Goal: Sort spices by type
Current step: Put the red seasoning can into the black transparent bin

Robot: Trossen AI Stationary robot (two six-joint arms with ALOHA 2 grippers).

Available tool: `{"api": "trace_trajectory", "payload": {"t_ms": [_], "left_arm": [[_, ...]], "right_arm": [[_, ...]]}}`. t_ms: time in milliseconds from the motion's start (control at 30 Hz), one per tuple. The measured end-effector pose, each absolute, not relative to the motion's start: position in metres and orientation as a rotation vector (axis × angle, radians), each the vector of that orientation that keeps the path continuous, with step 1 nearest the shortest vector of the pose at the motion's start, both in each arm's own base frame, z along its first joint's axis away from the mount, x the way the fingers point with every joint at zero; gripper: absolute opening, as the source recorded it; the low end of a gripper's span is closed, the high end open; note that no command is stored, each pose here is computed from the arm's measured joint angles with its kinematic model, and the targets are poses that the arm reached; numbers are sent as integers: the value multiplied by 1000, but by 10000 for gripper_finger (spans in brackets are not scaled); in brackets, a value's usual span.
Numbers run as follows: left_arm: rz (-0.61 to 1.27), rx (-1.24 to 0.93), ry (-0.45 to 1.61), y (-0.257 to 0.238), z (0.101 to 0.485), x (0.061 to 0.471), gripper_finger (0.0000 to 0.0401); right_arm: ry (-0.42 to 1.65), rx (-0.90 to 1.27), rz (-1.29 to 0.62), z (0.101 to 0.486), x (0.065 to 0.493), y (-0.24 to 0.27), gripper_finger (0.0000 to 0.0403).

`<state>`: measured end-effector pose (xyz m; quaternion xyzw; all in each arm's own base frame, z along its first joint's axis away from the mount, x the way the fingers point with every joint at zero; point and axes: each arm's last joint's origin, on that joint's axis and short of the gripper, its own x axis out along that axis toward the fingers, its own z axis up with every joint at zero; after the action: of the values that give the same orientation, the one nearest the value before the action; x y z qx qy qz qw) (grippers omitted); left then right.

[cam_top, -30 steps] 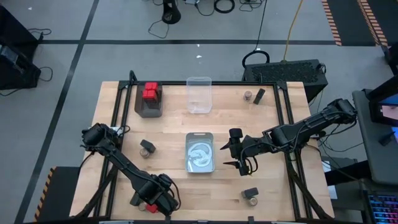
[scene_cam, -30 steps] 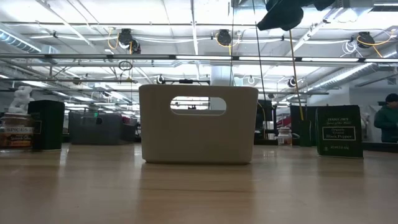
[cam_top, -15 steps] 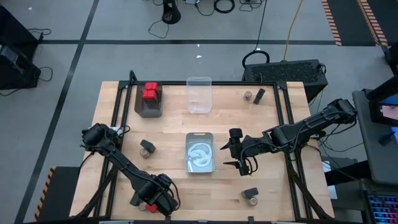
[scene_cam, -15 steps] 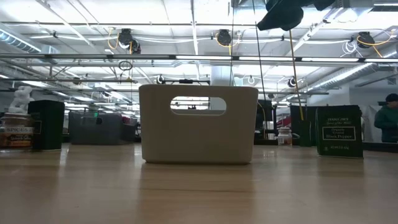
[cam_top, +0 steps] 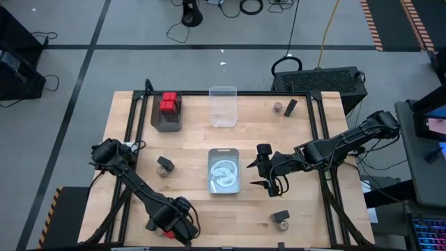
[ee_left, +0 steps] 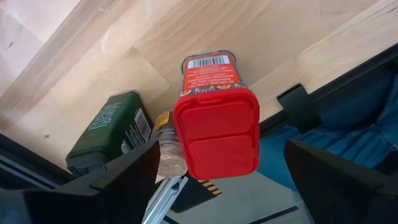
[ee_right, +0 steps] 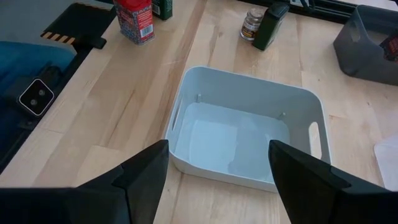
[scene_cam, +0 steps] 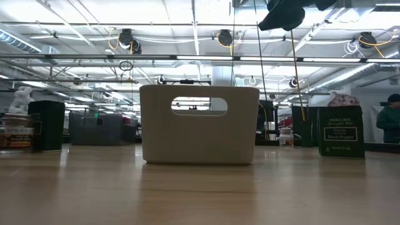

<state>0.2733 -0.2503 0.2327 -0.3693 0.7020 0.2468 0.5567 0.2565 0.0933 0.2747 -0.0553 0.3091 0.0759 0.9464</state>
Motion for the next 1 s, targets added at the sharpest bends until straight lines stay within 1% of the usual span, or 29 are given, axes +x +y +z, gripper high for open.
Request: {"api": "trace_trajectory", "payload": {"t_ms": [333, 1000], "left_arm": [[541, -894, 1673, -253, 214, 271, 348], [559, -868, 1626, -253, 212, 270, 348]], "right_arm": [[635, -96, 151, 274, 256, 93, 258], [635, -95, 153, 274, 256, 93, 258]]}}
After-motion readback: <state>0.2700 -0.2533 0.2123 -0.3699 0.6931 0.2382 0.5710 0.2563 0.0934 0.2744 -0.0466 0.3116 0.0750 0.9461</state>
